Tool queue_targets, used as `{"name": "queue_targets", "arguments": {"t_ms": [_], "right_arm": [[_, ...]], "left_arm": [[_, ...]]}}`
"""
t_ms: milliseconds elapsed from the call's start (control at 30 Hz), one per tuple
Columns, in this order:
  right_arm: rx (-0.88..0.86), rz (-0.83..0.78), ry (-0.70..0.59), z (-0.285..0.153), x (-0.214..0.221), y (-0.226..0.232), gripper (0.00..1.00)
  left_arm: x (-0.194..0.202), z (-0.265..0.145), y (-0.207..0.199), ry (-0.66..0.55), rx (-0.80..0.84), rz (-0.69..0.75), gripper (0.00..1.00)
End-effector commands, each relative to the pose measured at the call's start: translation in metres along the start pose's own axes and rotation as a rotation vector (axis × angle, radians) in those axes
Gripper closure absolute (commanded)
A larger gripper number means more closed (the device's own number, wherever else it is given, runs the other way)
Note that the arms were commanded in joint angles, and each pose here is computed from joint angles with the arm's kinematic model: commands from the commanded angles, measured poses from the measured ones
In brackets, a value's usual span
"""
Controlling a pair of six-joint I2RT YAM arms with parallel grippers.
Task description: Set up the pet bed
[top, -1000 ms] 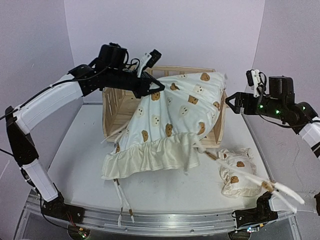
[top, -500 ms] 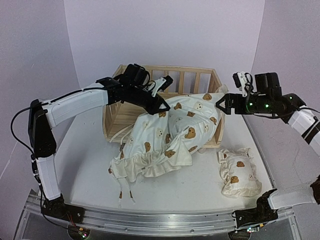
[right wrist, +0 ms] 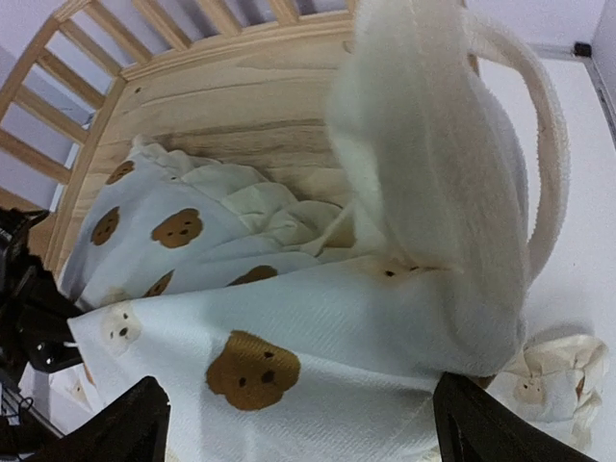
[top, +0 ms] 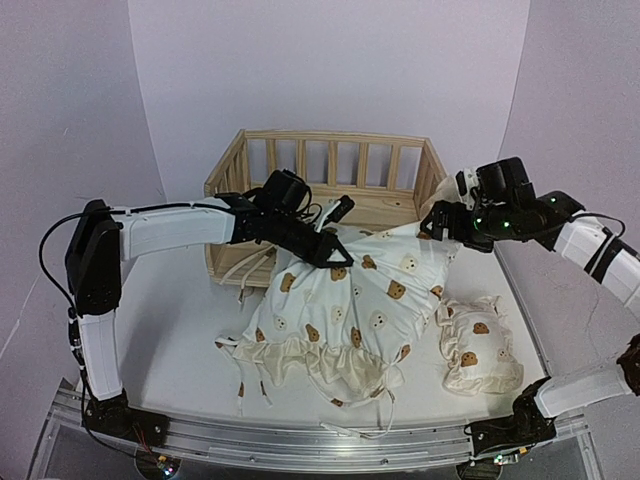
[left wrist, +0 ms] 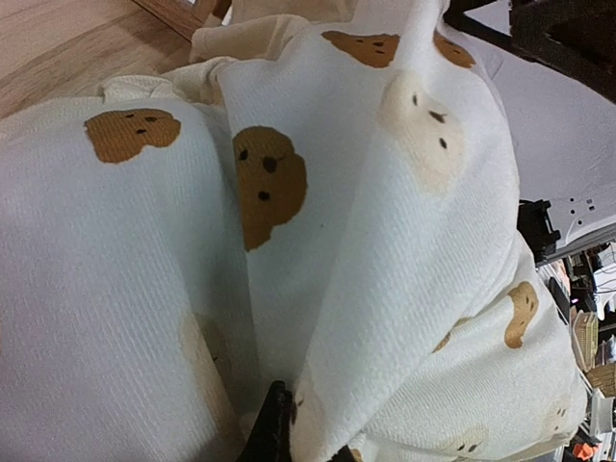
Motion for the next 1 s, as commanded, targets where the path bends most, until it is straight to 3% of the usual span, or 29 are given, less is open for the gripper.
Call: {"name": "queue_targets", "arguments": {"t_ms": [0, 200, 300, 367, 400, 467, 500, 533, 600, 700, 800, 967], "right_arm": [[0.125, 0.142, -0.049, 0.012, 0.001, -0.016, 0.04], [0.188, 0.151, -0.126, 0.01, 0.005, -0.025, 0.09], [0.214, 0.147, -0.104, 0.019, 0.009, -0.028, 0.19], [0.22, 0.155, -0.127, 0.024, 0.011, -0.031, 0.24], [0.225, 0.148, -0.139, 0.026, 0.011, -0.033, 0.31], [0.234, 0.124, -0.155, 0.031, 0.012, -0.035, 0.45], [0.247, 0.115, -0.16, 0.033, 0.012, -0.037, 0.51], [0.258, 0.095, -0.166, 0.034, 0.012, -0.038, 0.66], [0.264, 0.067, -0.175, 0.033, 0.012, -0.04, 0.85], [0.258, 0.007, -0.183, 0.036, 0.023, -0.045, 1.0], [0.259, -0.064, -0.18, 0.038, 0.032, -0.048, 1.0], [0.203, -0.103, -0.195, 0.038, 0.035, -0.043, 1.0]], "left_arm": [[-0.02, -0.019, -0.013, -0.091, 0.037, 0.022, 1.0], [-0.017, -0.016, -0.01, -0.092, 0.036, 0.01, 1.0], [-0.014, -0.016, -0.011, -0.087, 0.048, 0.012, 1.0], [-0.013, -0.017, -0.014, -0.083, 0.063, 0.023, 0.92], [-0.013, -0.022, -0.016, -0.086, 0.063, 0.032, 0.74], [-0.016, -0.041, -0.018, -0.114, 0.024, 0.054, 0.23], [-0.019, -0.055, -0.017, -0.138, -0.002, 0.061, 0.09], [-0.026, -0.075, -0.019, -0.18, -0.025, 0.068, 0.02], [-0.035, -0.105, -0.007, -0.245, -0.101, 0.024, 0.0], [-0.046, -0.137, 0.034, -0.306, -0.232, -0.131, 0.0], [-0.049, -0.133, 0.07, -0.297, -0.347, -0.222, 0.01], [-0.056, -0.087, 0.114, -0.214, -0.363, -0.314, 0.04]]}}
Point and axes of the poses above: each gripper's point midway between its finger pads, its own z axis out along the fingers, its own y axis along the line the jaws close on, x = y × z, the point moved 4 cm from there along -z, back along the fingers, and after that the axes turned 2 degrees about -z, right-handed, at the moved point
